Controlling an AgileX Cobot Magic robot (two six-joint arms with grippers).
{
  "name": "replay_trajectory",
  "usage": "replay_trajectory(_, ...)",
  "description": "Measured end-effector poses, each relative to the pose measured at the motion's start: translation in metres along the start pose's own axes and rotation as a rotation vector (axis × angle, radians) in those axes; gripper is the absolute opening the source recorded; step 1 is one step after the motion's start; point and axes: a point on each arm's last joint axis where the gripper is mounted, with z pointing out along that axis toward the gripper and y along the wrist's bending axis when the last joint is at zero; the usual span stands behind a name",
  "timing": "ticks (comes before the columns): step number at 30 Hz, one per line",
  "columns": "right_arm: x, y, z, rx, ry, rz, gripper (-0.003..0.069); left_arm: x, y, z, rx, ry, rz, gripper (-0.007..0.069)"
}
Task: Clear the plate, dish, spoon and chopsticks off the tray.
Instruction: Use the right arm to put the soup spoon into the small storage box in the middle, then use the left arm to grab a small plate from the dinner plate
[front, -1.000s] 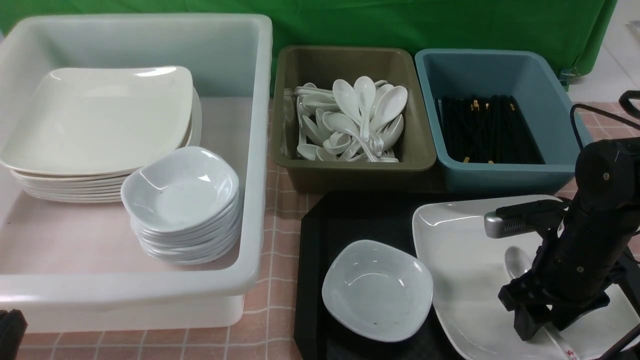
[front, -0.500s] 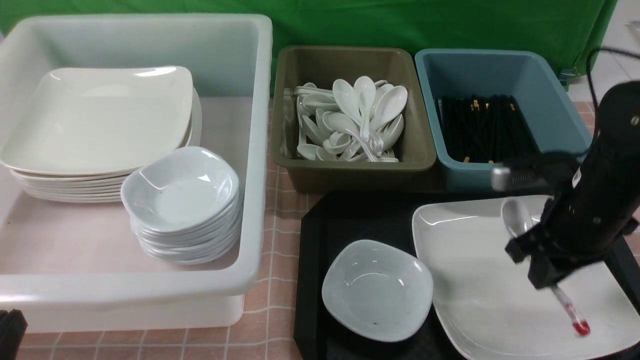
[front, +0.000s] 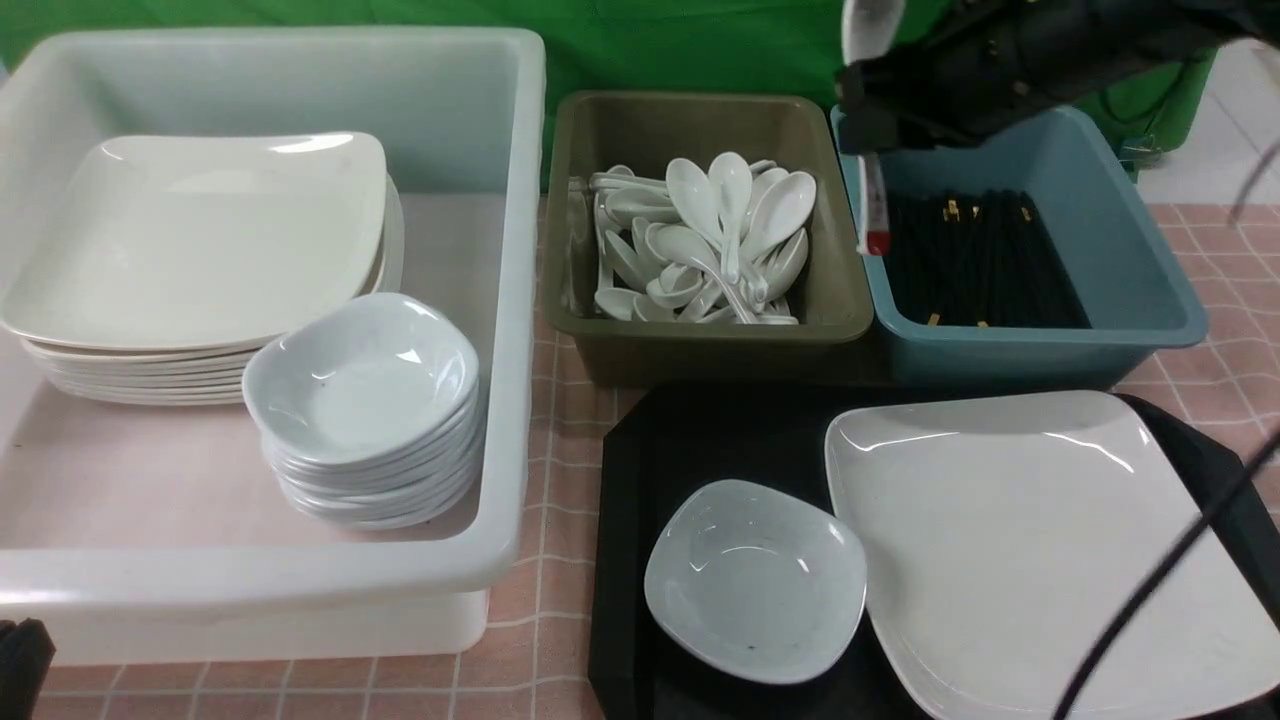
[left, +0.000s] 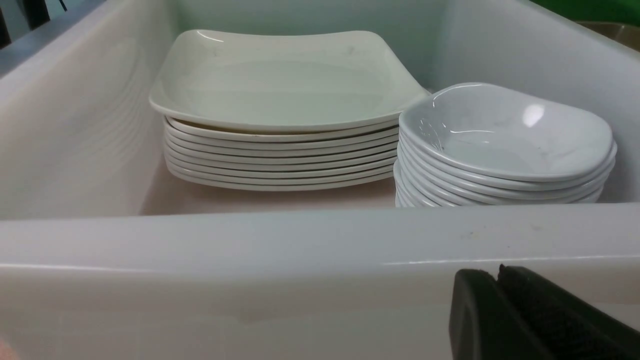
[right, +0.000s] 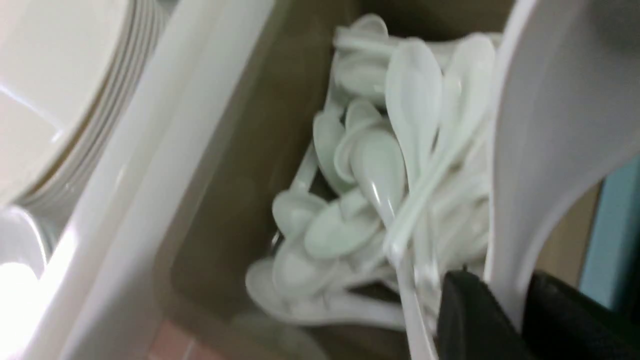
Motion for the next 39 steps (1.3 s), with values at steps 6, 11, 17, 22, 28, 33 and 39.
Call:
replay_trajectory(6, -0.013, -0.006, 0.069, -0.013, -0.053, -0.020, 0.0321, 0.000, 0.000, 0.000, 0.000, 0.000, 0.000, 0.0021)
replay_trajectory(11, -0.002, -0.010, 0.093, -0.027, 0.025, -0.019, 0.0549, 0.000, 0.000, 0.000, 0.000, 0.000, 0.000, 0.0021)
replay_trajectory(17, -0.008, 0.006, 0.039, -0.099, 0.242, -0.075, 0.0420, 0.000, 0.000, 0.000, 0.000, 0.000, 0.003, 0.0021)
replay_trajectory(22, -0.030, 0.013, -0.038, -0.066, 0.205, -0.099, 0.0057, 0.000, 0.000, 0.000, 0.000, 0.000, 0.018, 0.0021)
replay_trajectory(28, -0.022, 0.025, -0.119, 0.004, 0.168, -0.108, 0.0030, 0.000, 0.000, 0.000, 0.000, -0.001, 0.025, 0.0021)
replay_trajectory(33, 0.024, 0.036, -0.176, 0.051, 0.221, -0.111, 0.0030, 0.000, 0.001, 0.000, -0.011, 0.000, 0.072, 0.0021)
replay_trajectory(39, 0.114, 0.048, -0.241, 0.083, 0.256, -0.113, 0.0032, 0.000, 0.002, 0.000, -0.021, -0.001, 0.113, 0.0021)
